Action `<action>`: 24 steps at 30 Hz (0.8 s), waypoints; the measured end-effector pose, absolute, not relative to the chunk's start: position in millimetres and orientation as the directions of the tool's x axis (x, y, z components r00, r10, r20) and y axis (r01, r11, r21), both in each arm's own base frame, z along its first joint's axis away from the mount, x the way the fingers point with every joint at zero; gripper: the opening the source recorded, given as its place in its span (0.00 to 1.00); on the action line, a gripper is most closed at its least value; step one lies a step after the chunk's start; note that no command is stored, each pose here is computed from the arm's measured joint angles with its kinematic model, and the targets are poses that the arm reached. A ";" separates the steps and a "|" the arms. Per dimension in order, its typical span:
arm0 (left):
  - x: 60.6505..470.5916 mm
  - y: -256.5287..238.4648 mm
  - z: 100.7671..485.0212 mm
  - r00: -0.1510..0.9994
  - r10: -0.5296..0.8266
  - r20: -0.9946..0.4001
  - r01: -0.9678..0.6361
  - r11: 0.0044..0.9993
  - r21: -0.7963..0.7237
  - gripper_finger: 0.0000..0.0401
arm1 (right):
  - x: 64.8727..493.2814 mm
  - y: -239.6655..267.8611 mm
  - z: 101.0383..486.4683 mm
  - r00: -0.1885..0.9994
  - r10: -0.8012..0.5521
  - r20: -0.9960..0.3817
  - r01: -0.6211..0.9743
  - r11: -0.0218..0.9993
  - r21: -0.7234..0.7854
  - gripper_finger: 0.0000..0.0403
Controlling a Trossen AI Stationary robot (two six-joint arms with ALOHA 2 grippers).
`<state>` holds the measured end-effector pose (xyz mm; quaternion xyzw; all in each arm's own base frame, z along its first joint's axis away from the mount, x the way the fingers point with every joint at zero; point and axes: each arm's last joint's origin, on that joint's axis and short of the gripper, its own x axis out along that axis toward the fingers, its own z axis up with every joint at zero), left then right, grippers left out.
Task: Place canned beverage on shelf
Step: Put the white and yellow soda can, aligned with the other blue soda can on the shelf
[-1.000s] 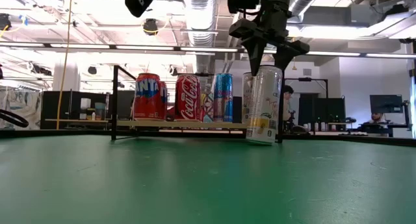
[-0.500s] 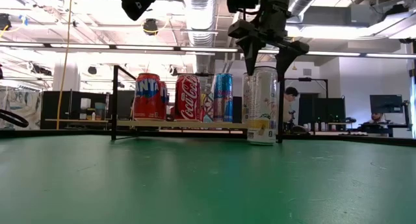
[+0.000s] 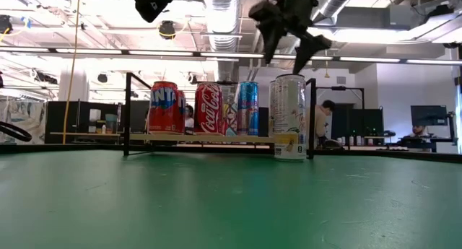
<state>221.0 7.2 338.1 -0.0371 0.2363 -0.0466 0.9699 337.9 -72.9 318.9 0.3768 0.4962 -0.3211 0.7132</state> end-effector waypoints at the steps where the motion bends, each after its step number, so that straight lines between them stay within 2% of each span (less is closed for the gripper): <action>1: 221.0 7.2 338.1 0.884 -0.108 -0.455 0.073 0.993 -0.094 0.00 | 338.3 -73.0 323.4 0.316 -0.083 -0.945 0.819 0.528 0.227 0.90; 3: 221.0 7.3 338.1 0.884 -0.106 -0.455 0.071 0.993 -0.094 0.00 | 338.8 -73.3 332.8 0.345 -0.071 -0.936 0.779 0.579 0.242 0.90; 7: 221.0 7.3 338.1 0.885 -0.105 -0.455 0.062 0.992 -0.109 0.00 | 338.4 -73.7 348.8 0.395 -0.033 -0.918 0.607 0.760 0.233 0.90; 10: 221.0 7.3 338.1 0.885 -0.104 -0.454 0.060 0.992 -0.111 0.00 | 339.2 -70.1 354.1 0.411 -0.027 -0.911 0.349 0.928 0.130 0.90; 13: 221.1 7.5 338.3 0.886 -0.099 -0.453 0.046 0.991 -0.128 0.00 | 339.6 -62.6 353.7 0.401 -0.016 -0.916 0.032 0.999 -0.003 0.90; 16: 221.1 7.9 338.3 0.887 -0.085 -0.454 0.021 0.990 -0.143 0.00 | 339.3 -54.3 350.8 0.373 -0.001 -0.928 -0.269 0.957 -0.109 0.90; 19: 221.1 8.3 338.2 0.888 -0.070 -0.455 -0.005 0.987 -0.161 0.00 | 337.2 -45.1 347.4 0.328 0.014 -0.944 -0.498 0.852 -0.160 0.90; 24: 221.1 8.4 338.2 0.888 -0.068 -0.455 -0.027 0.980 -0.198 0.00 | 333.1 -33.2 343.4 0.265 0.032 -0.964 -0.630 0.762 -0.148 0.90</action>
